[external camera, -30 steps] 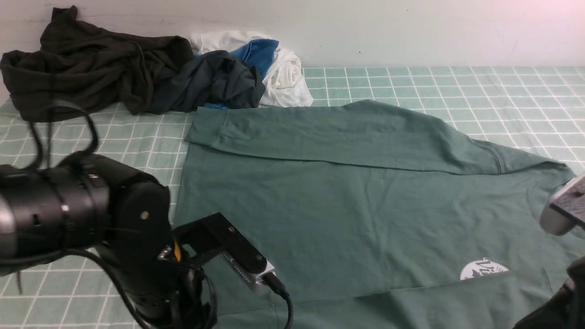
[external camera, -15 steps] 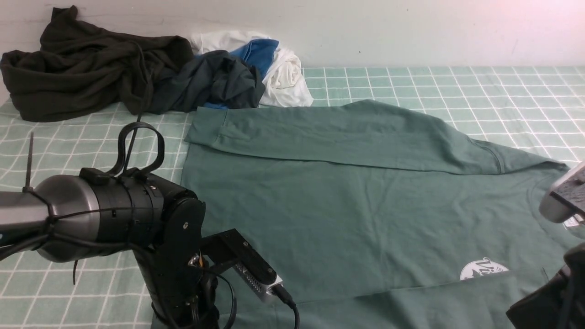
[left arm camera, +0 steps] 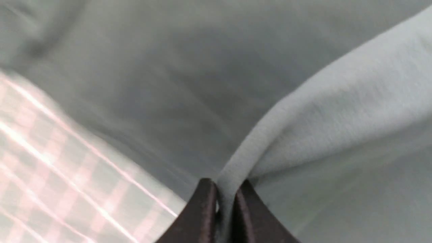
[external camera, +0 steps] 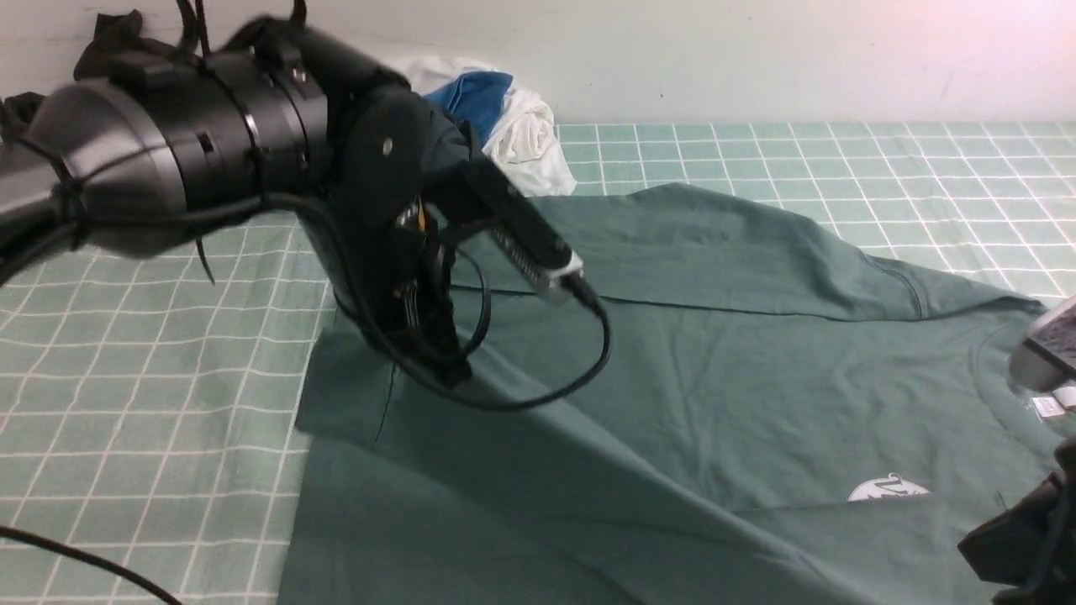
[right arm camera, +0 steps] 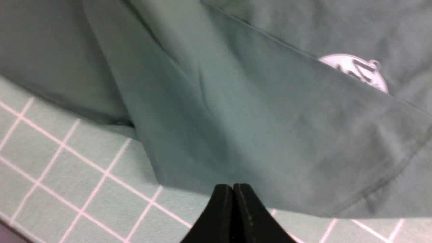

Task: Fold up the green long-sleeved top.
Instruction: Use the left arm to drag and place the cuff at the centered position on the left edge of the fabric

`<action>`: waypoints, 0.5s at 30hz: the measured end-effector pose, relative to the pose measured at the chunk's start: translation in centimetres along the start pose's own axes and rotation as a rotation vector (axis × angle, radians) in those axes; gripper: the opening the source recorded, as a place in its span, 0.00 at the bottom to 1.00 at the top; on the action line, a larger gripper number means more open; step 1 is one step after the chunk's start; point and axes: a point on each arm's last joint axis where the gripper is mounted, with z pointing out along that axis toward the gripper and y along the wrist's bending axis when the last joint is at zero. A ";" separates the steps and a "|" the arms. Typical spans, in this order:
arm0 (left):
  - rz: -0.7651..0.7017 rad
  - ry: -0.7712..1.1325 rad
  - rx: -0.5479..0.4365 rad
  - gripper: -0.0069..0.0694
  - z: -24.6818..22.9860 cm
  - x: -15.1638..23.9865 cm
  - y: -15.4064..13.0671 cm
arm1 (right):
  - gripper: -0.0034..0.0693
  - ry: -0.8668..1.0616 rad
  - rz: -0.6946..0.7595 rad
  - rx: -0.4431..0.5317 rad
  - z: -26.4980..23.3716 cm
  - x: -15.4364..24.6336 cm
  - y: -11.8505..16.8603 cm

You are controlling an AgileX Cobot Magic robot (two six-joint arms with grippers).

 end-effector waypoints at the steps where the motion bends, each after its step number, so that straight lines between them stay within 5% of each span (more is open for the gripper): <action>1: -0.003 -0.008 -0.009 0.13 -0.3 -0.4 0.3 | 0.03 0.003 0.005 0.015 0.0 0.0 -0.1; 7: -0.060 0.025 -0.024 0.13 -0.4 -1.8 3.2 | 0.03 0.015 0.063 0.098 0.0 0.2 -0.9; 15: -0.108 0.176 0.024 0.14 7.8 -1.0 5.2 | 0.03 0.016 0.078 0.114 -0.1 0.2 -1.0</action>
